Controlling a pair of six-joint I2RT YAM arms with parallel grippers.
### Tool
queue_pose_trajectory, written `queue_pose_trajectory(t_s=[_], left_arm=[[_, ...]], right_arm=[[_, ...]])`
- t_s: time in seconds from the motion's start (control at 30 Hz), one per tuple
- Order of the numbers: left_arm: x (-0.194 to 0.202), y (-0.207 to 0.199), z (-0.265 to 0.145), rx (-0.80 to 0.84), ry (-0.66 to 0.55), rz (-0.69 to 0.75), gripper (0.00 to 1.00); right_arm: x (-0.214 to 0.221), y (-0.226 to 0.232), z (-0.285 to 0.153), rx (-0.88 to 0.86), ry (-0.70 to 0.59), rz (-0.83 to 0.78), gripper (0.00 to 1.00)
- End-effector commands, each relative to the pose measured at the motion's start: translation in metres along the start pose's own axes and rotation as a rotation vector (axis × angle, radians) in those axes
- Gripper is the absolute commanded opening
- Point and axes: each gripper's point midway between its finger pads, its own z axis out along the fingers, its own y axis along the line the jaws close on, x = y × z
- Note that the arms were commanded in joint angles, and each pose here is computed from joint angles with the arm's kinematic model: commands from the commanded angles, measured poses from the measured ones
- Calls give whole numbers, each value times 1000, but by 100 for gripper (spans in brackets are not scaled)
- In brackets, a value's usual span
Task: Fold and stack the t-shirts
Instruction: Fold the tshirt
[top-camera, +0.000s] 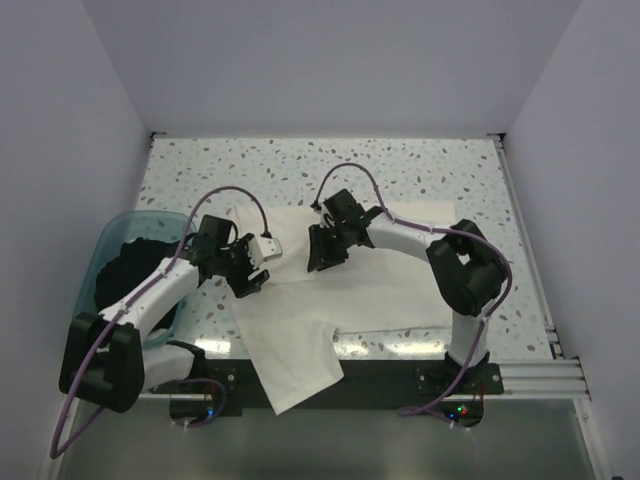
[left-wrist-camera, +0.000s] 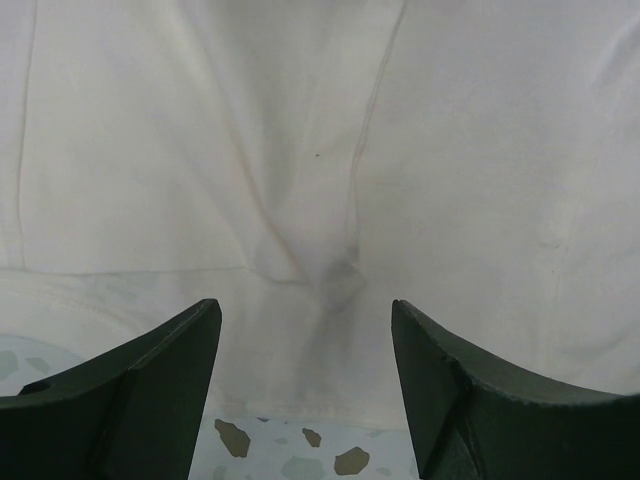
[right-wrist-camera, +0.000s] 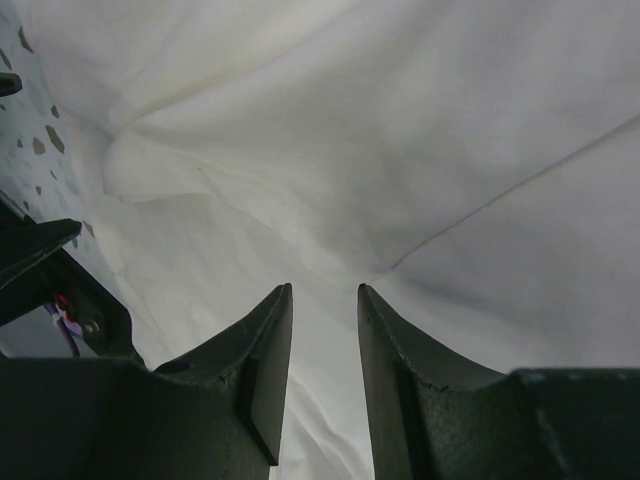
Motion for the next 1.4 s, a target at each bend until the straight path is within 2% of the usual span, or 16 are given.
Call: queue_pose_trajectory(t_s=[0.0,0.3,0.47,0.57,0.7,0.77,0.8,0.9,1.0,1.07,1.1,1.17,1.2,1.37], left_arm=[[-7,6,6,-27,-22,16,74],[-7,-3,18,-11,-25,26,78],[-4,-2,26,-10,-7,25,77],[-3,-1,31,-11,7,24,76],[1,0,35,-17,26,28,74],[2,0,36,-19,32,28,71],[1,2,35,-26,33,26,69],[2,4,34,-36,40,21,59],[2,7,33,-52,47,16,37],[0,10,31,-67,48,18,27],[-1,11,30,-72,50,16,17],[-2,11,28,-74,51,9,9],[-5,13,26,-82,44,13,0],[-13,9,15,-64,42,15,0]], right_arm=[[-2,1,9,31,-15,34,36],[13,-13,17,115,19,13,38],[19,-20,24,154,36,8,33],[21,-29,29,185,55,13,26],[21,-26,31,170,67,11,10],[19,-20,28,152,65,7,6],[16,-15,26,137,61,1,1],[9,-3,19,102,49,-17,0],[6,7,11,67,39,-38,0],[6,11,6,50,38,-46,0],[5,14,2,41,31,-54,0],[5,15,-2,33,28,-56,0],[4,17,-5,29,17,-58,0],[-1,19,-16,19,-7,-67,0]])
